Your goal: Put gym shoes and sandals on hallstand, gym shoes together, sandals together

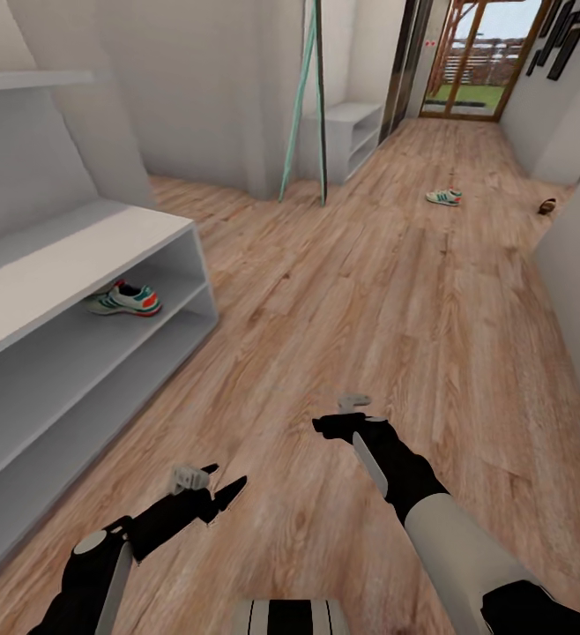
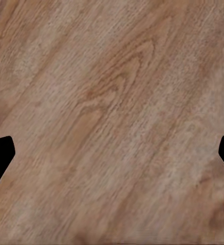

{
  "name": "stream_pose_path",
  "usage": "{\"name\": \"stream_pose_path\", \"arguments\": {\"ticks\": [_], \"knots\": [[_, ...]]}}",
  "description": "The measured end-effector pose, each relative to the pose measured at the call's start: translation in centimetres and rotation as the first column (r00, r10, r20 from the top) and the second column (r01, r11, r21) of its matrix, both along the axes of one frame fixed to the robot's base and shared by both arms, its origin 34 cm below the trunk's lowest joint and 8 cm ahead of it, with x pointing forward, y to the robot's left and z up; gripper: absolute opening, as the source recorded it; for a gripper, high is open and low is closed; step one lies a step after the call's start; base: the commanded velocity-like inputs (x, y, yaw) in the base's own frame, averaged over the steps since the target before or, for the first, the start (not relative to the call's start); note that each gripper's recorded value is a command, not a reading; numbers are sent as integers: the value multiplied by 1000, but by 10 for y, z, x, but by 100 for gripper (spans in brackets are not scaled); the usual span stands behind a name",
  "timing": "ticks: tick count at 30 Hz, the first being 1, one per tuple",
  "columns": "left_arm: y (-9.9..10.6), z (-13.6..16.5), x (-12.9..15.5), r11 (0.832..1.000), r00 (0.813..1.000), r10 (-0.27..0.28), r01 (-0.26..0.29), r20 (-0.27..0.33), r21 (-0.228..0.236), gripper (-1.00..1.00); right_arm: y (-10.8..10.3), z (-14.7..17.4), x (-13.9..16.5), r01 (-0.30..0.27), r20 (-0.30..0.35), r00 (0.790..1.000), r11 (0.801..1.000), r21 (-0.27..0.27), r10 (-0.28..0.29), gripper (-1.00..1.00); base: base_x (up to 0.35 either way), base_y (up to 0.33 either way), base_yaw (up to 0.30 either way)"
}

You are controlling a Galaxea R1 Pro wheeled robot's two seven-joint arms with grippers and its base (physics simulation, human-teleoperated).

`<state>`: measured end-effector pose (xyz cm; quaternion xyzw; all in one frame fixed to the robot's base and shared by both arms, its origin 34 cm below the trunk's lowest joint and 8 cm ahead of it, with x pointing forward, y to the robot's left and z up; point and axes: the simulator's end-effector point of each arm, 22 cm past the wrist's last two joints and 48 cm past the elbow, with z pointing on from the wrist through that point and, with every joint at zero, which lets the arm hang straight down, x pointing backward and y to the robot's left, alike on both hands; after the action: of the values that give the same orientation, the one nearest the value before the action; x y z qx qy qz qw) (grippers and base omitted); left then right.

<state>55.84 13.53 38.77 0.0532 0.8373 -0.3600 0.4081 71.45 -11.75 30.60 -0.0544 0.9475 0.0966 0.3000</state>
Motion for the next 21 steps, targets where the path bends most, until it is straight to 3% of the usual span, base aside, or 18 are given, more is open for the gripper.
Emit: {"name": "stream_pose_path", "arguments": {"ticks": [5,10,11,15,21], "knots": [[35,-21,12,986,990,136,-132,-32,107,100,0,-2,-1,1,-4,1000,1000,0,-1,100,0,0,-263],[69,-41,19,941,963,265,-247,-51,231,100,-1,-4,-1,2,-6,1000,1000,-2,-2,100,0,0,-195],[79,-45,20,923,952,301,-277,-52,267,100,-1,-4,0,3,-4,1000,1000,-2,-3,100,0,0,-156],[97,-53,20,886,930,364,-329,-53,327,100,-1,-4,0,5,-3,1000,1000,0,-5,100,0,0,-141],[107,-56,20,866,916,397,-355,-52,352,100,-1,-4,1,7,-3,1000,1000,0,-7,100,0,0,-168]]}}
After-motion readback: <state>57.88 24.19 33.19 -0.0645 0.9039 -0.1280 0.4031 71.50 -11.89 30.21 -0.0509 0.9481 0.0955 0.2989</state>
